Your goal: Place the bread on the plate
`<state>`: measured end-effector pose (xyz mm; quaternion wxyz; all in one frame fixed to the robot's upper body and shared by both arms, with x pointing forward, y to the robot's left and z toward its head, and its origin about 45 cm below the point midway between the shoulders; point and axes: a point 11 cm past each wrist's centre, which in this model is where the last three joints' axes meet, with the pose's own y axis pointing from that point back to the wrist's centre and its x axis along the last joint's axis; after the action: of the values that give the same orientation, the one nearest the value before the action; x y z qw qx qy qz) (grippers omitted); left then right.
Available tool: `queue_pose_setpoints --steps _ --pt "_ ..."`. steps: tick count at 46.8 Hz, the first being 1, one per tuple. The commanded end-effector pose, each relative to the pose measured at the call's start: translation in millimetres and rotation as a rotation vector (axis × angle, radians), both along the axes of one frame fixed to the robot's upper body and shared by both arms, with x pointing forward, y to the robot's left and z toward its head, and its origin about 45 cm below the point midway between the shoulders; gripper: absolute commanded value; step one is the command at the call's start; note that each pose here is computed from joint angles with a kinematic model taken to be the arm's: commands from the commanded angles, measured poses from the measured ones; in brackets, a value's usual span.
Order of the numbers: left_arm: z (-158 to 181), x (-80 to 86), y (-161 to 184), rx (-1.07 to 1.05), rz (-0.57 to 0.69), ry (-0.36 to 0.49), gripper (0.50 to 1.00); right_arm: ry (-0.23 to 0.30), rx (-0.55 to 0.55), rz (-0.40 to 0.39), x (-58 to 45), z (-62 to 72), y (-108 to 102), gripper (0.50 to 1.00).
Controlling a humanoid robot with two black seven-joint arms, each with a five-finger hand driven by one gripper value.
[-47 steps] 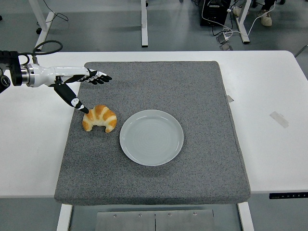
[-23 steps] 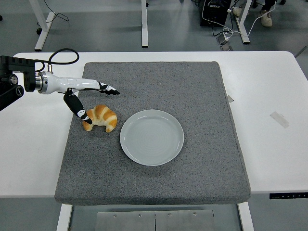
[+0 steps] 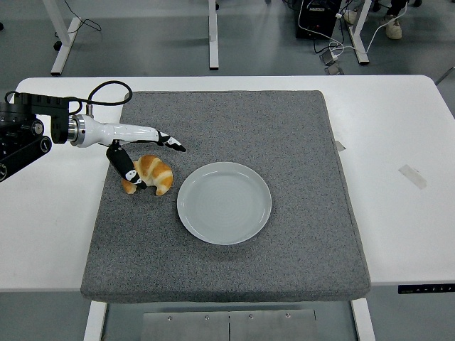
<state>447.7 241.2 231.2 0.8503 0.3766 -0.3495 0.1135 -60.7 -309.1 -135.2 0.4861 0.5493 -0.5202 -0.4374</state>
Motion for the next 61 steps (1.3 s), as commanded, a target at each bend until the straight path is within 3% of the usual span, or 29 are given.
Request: queue_pose_setpoints --steps 1,22,34,42,46,61 --pt "-2.9 -1.2 0.1 0.002 -0.001 0.002 0.904 0.000 0.000 0.000 0.0 0.0 0.0 1.000" --pt "-17.6 -6.4 5.5 0.054 -0.017 -0.020 0.852 0.000 0.000 0.000 0.0 0.0 0.0 1.000" --pt "-15.9 -3.2 3.7 0.048 -0.019 -0.081 0.660 0.002 0.000 0.001 -1.0 0.1 0.1 1.000" --pt "-13.3 -1.2 2.8 0.045 -0.019 -0.103 0.602 0.000 0.000 0.001 -0.1 0.0 0.1 1.000" --pt "-14.0 -1.5 3.0 0.045 -0.019 -0.102 0.510 0.000 0.000 0.001 -0.1 0.0 0.1 1.000" --pt "-5.9 2.5 0.5 0.026 -0.011 -0.114 0.500 0.000 0.000 0.001 -0.1 0.0 0.1 1.000"
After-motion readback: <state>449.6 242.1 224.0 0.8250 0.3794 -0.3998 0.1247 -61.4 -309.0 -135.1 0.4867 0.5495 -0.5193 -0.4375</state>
